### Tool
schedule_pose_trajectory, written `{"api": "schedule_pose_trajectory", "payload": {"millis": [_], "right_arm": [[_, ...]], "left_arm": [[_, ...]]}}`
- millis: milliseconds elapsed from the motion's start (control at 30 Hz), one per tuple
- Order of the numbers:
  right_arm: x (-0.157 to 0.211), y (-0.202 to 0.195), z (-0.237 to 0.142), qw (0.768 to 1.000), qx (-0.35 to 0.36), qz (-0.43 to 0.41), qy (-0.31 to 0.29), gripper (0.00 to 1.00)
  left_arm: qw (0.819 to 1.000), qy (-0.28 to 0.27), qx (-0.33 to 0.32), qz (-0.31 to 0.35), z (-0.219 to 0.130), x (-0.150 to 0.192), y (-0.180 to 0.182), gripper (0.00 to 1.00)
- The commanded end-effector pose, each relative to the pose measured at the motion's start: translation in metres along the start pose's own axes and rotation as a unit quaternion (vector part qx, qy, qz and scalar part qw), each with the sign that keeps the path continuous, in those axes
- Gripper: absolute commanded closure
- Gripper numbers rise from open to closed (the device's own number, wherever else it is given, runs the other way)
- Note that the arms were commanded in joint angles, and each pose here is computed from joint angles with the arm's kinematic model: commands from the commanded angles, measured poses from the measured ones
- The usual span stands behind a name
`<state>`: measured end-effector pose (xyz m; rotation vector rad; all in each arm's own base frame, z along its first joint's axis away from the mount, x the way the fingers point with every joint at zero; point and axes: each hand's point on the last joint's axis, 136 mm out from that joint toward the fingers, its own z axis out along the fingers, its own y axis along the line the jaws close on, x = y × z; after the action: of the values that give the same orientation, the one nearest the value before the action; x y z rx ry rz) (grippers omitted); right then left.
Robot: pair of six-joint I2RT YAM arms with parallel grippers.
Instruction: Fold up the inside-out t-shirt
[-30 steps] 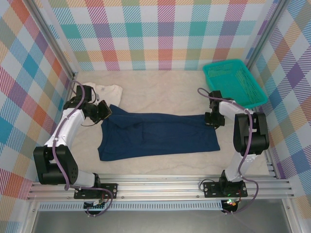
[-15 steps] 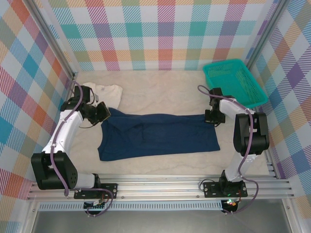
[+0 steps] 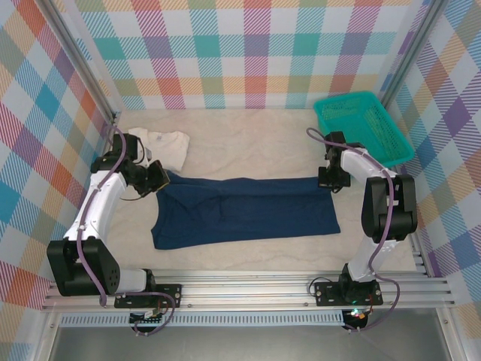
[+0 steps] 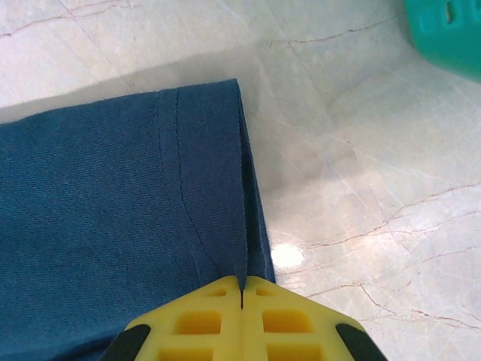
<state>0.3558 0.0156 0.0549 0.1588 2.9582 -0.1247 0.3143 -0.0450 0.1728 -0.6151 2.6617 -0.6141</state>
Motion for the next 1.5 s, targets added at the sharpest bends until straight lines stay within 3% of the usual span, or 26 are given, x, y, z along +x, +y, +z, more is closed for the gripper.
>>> {"api": "schedule_pose_trajectory", "payload": {"millis": [0,533,1467], "right_arm": [[-0.003,-0.008,-0.007,1.0,0.013,-0.006,0.001,0.95],[0.001,-0.011,0.003,0.999,0.026,-0.013,0.02,0.94],[0.005,-0.015,0.011,0.998,0.046,-0.023,0.035,0.93]], "left_arm": [[1.0,0.007,0.007,0.006,-0.01,0.006,0.0,1.0],[0.998,0.055,0.01,0.006,-0.007,0.034,0.007,1.0],[0.996,0.08,0.048,-0.012,-0.017,0.056,-0.003,1.0]]}}
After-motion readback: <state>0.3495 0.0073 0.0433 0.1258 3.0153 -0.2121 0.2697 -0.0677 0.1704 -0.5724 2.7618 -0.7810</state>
